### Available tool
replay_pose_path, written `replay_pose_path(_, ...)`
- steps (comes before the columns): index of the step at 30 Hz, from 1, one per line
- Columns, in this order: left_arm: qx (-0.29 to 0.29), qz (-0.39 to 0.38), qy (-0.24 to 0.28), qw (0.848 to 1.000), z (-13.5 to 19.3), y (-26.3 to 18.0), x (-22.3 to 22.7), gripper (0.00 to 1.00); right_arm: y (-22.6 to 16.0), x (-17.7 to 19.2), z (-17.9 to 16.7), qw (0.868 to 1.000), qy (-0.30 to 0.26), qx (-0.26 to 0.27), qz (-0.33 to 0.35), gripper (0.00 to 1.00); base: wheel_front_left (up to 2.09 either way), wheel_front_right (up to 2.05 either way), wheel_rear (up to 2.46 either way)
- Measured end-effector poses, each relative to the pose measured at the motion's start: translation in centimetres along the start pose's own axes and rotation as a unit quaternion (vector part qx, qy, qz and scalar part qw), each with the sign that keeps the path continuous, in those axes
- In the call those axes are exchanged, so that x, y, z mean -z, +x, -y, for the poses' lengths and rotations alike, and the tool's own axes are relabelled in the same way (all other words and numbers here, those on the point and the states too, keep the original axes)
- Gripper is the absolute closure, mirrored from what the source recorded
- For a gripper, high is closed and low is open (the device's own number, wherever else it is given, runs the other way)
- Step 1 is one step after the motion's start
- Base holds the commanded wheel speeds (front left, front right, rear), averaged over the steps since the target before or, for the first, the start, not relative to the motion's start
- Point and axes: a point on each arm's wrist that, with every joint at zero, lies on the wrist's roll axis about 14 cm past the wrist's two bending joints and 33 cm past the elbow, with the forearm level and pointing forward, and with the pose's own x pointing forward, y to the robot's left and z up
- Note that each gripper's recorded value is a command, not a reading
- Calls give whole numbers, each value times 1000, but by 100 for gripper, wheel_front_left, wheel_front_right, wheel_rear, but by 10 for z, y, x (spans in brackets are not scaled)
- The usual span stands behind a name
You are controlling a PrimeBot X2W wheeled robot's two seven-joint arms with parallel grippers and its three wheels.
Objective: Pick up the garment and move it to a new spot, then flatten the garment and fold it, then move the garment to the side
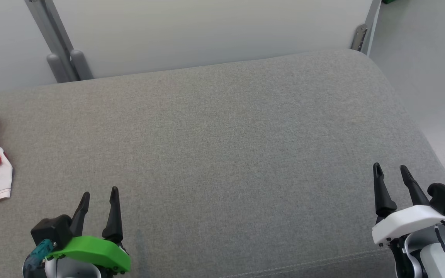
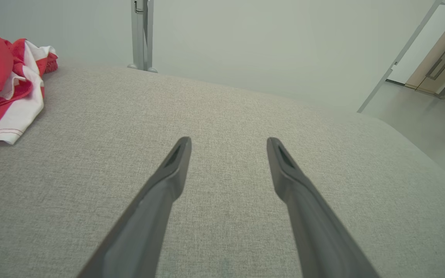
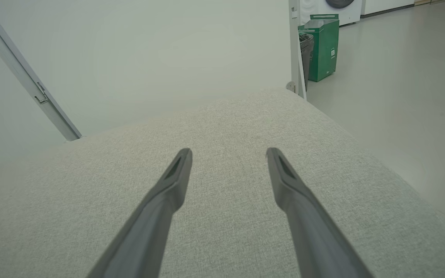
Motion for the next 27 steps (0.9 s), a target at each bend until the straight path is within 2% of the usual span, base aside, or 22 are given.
replay_pose_path(11,14,19,71,997,6,-2,-5,0,0,-9,-8,997,-73,-21,25,0,0,0,0)
replay_pose_path(20,39,37,137,989,18,-4,-8,0,-2,-13,-20,987,-148,-47,50,0,0,0,0)
replay_pose_path(27,41,37,141,988,19,-4,-8,0,-2,-14,-20,985,-156,-49,51,0,0,0,0)
